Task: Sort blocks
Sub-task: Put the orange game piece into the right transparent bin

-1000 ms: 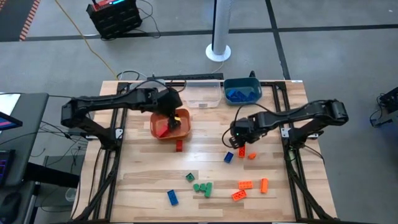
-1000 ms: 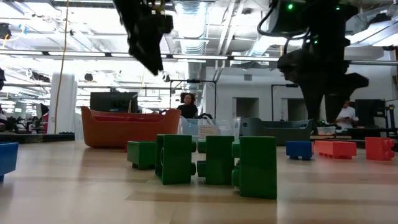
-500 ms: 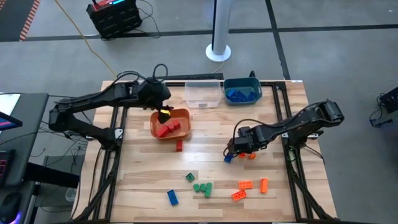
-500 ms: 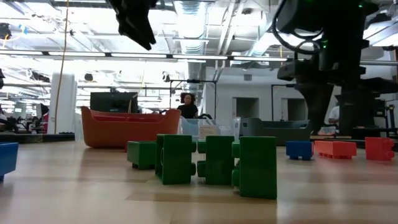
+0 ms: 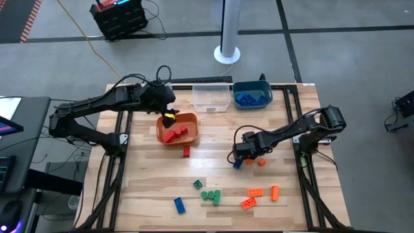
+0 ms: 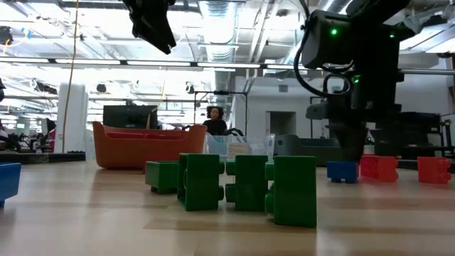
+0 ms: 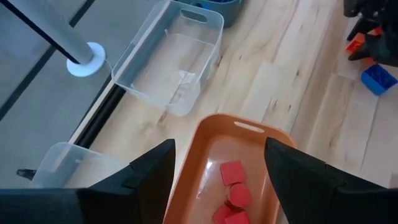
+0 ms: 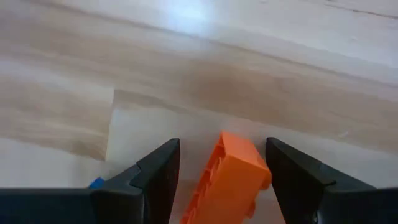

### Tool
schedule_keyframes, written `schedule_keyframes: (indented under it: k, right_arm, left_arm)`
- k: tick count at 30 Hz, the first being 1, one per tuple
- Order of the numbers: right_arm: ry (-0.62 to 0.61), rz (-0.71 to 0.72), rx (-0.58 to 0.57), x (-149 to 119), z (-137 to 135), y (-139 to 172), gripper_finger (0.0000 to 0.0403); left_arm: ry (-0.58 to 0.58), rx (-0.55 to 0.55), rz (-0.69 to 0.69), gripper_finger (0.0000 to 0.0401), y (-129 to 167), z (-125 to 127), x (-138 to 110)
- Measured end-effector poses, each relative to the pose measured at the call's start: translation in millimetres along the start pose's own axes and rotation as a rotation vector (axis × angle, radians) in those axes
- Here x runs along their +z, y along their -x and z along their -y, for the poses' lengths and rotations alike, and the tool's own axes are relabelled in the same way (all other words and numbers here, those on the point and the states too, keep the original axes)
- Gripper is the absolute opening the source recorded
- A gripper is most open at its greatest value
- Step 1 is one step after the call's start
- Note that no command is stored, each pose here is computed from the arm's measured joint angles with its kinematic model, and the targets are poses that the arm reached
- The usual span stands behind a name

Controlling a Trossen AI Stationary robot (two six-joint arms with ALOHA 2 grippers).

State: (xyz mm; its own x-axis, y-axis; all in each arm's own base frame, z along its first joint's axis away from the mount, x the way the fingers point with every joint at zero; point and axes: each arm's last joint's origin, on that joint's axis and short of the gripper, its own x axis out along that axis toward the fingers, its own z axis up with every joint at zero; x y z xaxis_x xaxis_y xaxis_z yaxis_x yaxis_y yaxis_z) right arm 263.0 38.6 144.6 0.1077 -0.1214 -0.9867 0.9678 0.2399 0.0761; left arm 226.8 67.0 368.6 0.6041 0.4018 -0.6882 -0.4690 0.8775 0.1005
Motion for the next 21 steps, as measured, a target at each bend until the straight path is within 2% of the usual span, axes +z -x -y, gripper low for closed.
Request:
schedule_keyframes:
  k: [3, 5, 13, 17, 21]
  right_arm:
    - [0.045, -0.001, -0.006, 0.0, 0.7, 0.1, 0.0233]
    - [0.075, -0.005, -0.014, -0.2, 1.5, 0.1, 0.0211]
    - [0.142, 0.003, 0.017, 4.3, -1.4, 0.1, 0.0073]
    - [0.194, 0.024, 0.070, 21.6, -3.1, 2.1, 0.0068]
    - [0.229, 0.109, 0.208, 51.6, -3.6, 19.6, 0.0076]
  left_arm:
    - [0.000, 0.001, -0.004, 0.0239, 0.1, -0.2, -0.5]
    - [-0.002, 0.001, -0.007, 0.0239, 0.0, -0.1, -0.7]
    - [0.011, 0.012, 0.006, 0.0239, 0.0, -0.3, 0.5]
    - [0.000, -0.003, 0.043, 0.0239, -0.4, 0.4, 4.5]
    - [-0.039, -0.062, 0.075, 0.0239, -3.8, 3.0, 5.8]
